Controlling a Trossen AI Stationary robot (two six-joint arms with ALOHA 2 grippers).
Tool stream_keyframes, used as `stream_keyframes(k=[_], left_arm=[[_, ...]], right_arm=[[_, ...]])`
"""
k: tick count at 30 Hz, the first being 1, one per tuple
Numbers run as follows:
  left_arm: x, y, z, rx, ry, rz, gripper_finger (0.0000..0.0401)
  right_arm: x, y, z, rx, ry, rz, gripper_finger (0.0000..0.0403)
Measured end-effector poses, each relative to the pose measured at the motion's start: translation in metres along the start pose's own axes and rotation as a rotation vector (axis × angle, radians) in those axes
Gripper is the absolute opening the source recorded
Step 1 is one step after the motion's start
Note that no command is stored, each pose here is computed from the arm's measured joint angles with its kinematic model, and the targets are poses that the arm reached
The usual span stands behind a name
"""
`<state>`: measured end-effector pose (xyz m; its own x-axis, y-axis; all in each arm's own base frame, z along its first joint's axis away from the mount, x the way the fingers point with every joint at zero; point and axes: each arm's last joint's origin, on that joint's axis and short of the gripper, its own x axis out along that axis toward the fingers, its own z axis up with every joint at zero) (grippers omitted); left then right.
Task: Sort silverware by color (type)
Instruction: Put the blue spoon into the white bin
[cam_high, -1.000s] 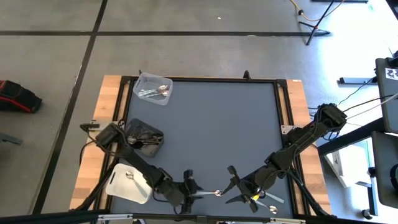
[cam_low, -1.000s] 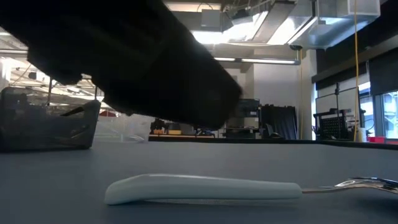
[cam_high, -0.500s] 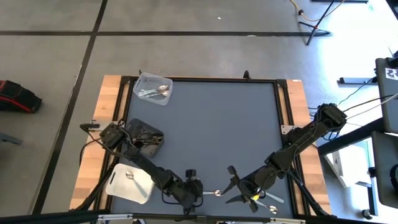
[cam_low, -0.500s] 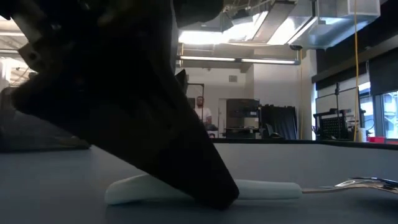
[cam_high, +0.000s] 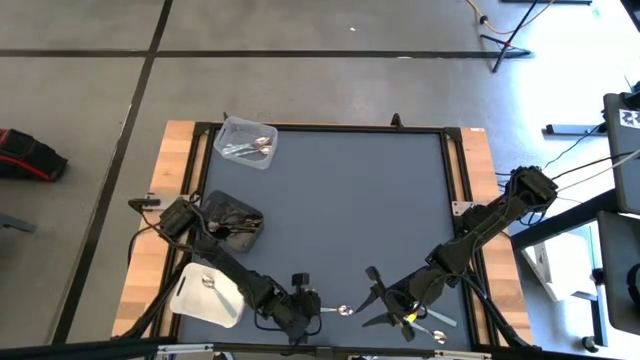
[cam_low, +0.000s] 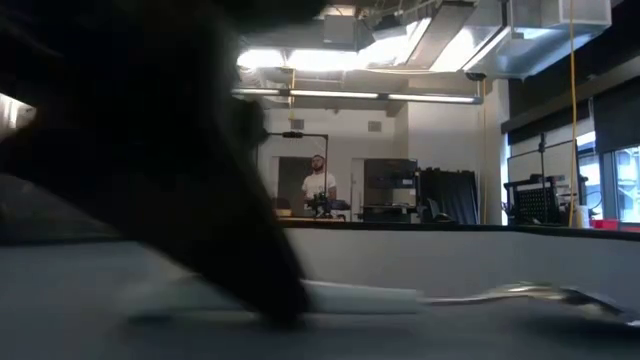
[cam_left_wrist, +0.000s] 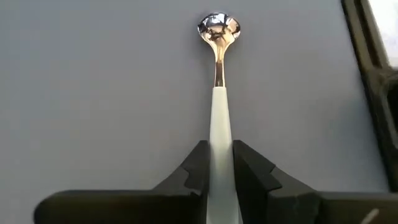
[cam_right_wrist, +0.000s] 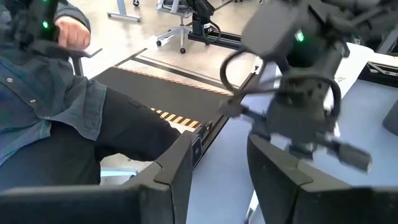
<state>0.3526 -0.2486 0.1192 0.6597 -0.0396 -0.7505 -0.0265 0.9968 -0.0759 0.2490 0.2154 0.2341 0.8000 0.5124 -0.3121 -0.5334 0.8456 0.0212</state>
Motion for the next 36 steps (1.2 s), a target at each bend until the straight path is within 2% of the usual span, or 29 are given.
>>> stream_keyframes(k=[3, 7, 16, 20, 24, 30, 36], left_arm=[[-0.02, -0.008, 0.004, 0.01, -0.042, 0.011, 0.0051], [-0.062, -0.019, 0.013, -0.006, -0.102, 0.025, 0.0055], [-0.162, -0.032, 0.004, -0.055, -0.168, 0.063, 0.0058], [-0.202, -0.035, -0.008, -0.084, -0.203, 0.064, 0.0059], [-0.228, -0.036, -0.03, -0.113, -0.195, 0.092, 0.0059], [-0.253, -0.033, -0.068, -0.209, -0.103, 0.16, 0.006], [-0.271, -0.028, -0.097, -0.314, -0.069, 0.212, 0.006]], right_arm=[[0.0, 0.0, 0.0, 0.0, 0.0, 0.0, 0.0143], [0.0, 0.0, 0.0, 0.0, 0.0, 0.001, 0.0143], [0.0, 0.0, 0.0, 0.001, -0.003, 0.0, 0.0143], [0.0, 0.0, 0.0, 0.001, -0.003, 0.0, 0.0143], [0.0, 0.0, 0.0, 0.001, -0.003, 0.0, 0.0143], [0.0, 0.0, 0.0, 0.001, -0.003, 0.0, 0.0143], [0.0, 0.0, 0.0, 0.001, -0.003, 0.0, 0.0143]])
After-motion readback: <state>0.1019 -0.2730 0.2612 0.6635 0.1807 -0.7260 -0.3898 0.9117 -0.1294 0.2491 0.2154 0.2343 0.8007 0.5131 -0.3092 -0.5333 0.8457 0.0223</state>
